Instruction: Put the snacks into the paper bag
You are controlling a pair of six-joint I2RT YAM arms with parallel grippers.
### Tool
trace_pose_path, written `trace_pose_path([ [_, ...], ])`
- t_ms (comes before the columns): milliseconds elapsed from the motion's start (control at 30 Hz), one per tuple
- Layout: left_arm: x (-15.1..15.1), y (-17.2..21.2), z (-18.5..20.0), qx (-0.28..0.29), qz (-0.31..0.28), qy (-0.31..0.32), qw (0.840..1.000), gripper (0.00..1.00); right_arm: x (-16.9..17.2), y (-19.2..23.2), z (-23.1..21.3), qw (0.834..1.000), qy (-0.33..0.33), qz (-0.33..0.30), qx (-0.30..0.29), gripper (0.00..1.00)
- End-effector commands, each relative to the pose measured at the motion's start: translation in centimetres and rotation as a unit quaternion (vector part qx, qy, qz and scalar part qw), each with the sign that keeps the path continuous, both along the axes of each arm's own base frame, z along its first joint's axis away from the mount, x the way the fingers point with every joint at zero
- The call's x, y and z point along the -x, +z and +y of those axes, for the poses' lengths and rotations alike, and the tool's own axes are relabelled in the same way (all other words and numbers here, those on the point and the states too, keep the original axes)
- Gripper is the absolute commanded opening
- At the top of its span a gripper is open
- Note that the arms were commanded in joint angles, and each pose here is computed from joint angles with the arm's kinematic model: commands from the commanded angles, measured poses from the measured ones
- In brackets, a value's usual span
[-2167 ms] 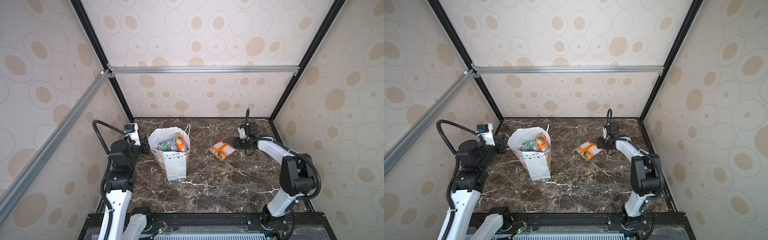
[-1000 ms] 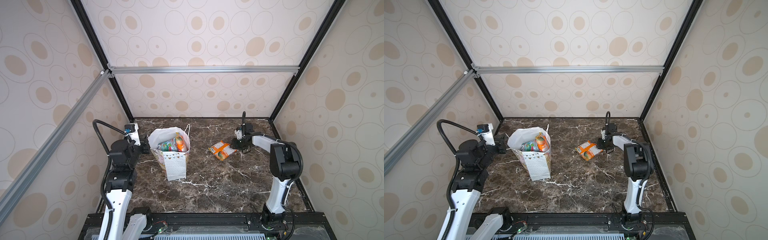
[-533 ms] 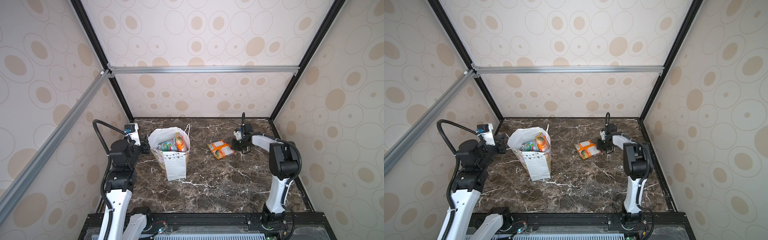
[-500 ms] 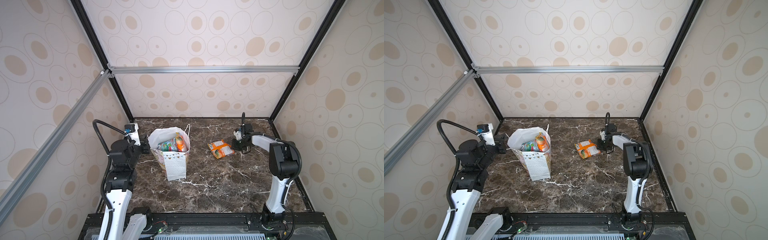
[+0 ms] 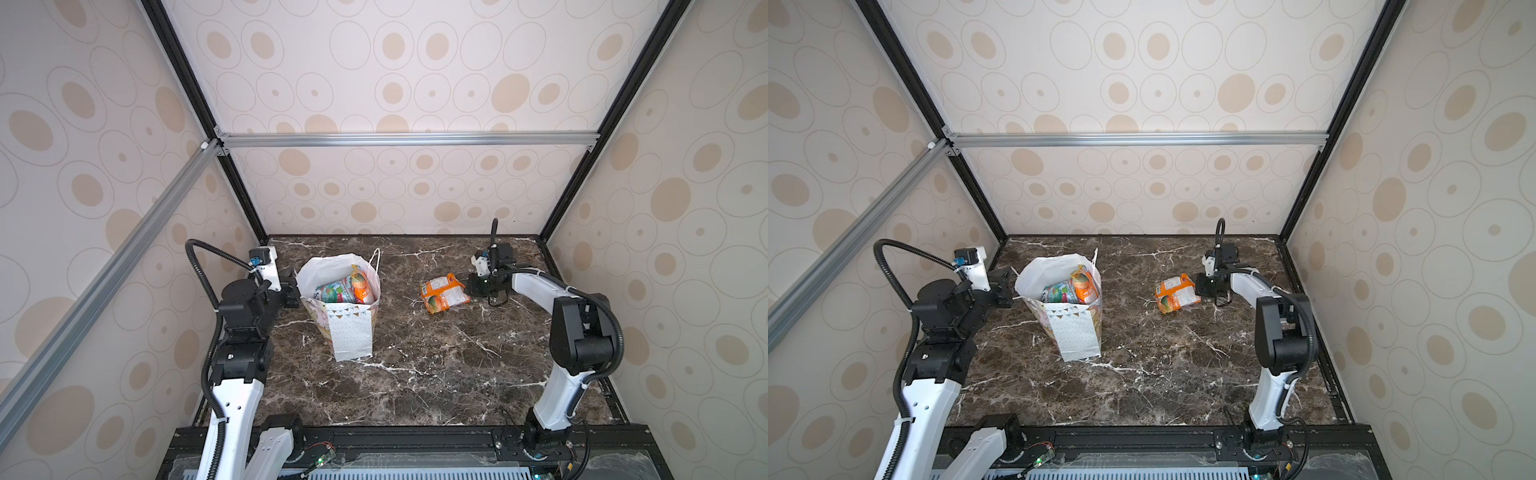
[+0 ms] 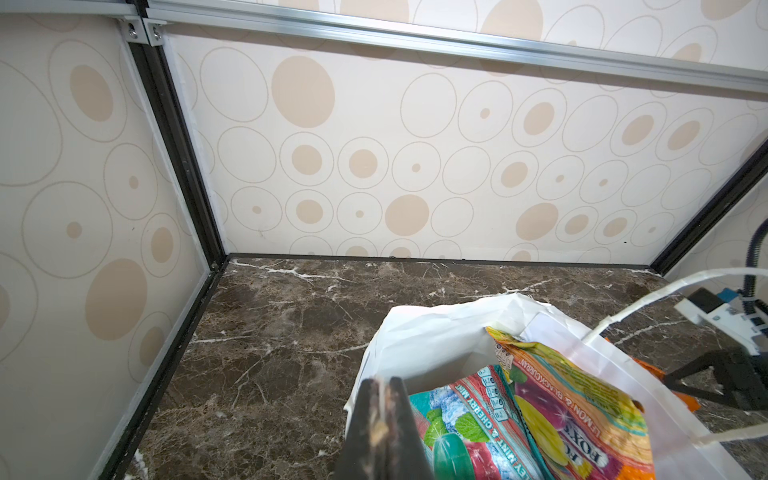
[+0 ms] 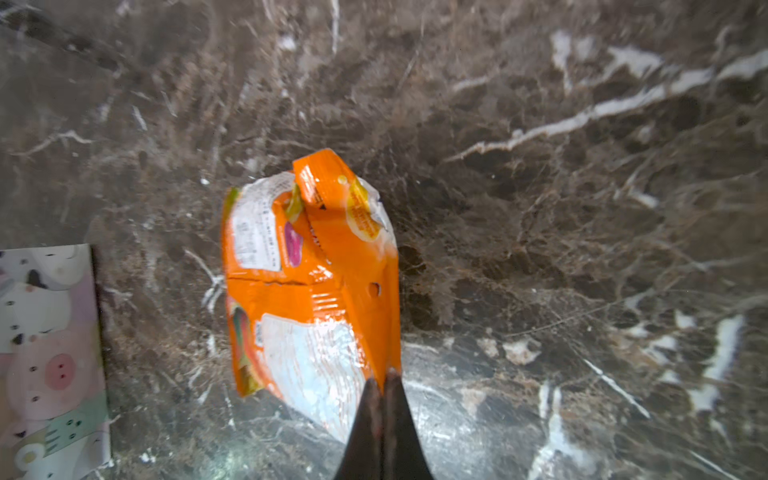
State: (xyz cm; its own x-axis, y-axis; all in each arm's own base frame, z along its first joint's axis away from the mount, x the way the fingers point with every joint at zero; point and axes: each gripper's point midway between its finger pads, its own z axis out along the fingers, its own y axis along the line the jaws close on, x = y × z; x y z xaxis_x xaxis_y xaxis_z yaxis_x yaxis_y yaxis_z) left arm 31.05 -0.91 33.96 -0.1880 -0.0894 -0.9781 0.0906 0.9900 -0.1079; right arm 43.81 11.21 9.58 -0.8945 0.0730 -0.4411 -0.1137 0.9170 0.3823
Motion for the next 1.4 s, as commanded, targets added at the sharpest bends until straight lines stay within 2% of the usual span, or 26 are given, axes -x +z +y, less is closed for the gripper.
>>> trace_pose_path([
  [0, 0.4, 2.0, -0.2, -0.009, -0.032, -0.007, 0.999, 0.00, 0.1, 4.1, 0.6, 0.999, 0.007, -0.042, -0.026, 0.00],
  [233, 0.5, 2.2, -0.3, -0.008, -0.034, -0.011, 0.999, 0.00, 0.6, 10.2, 2.1, 0.993, 0.025, -0.099, -0.054, 0.00],
  [467, 0.5, 2.3, -0.5, -0.008, -0.035, -0.015, 0.999, 0.00, 2.2, 16.9, 4.1, 0.983, 0.048, -0.171, -0.040, 0.00],
  [667, 0.5, 2.3, -0.7, -0.007, -0.035, -0.020, 0.999, 0.00, 3.9, 23.8, 4.9, 0.966, 0.047, -0.251, -0.033, 0.00],
  [900, 0.7, 2.6, -1.0, -0.004, -0.039, -0.030, 0.999, 0.00, 7.3, 31.7, 8.4, 0.937, 0.087, -0.335, -0.050, 0.00],
  [1000, 0.7, 2.5, -1.1, -0.003, -0.037, -0.033, 0.999, 0.00, 8.3, 33.9, 9.4, 0.927, 0.102, -0.358, -0.049, 0.00],
  [1367, 0.6, 2.4, -1.4, -0.002, -0.034, -0.041, 0.999, 0.00, 10.1, 38.8, 12.8, 0.906, 0.146, -0.394, -0.056, 0.00],
])
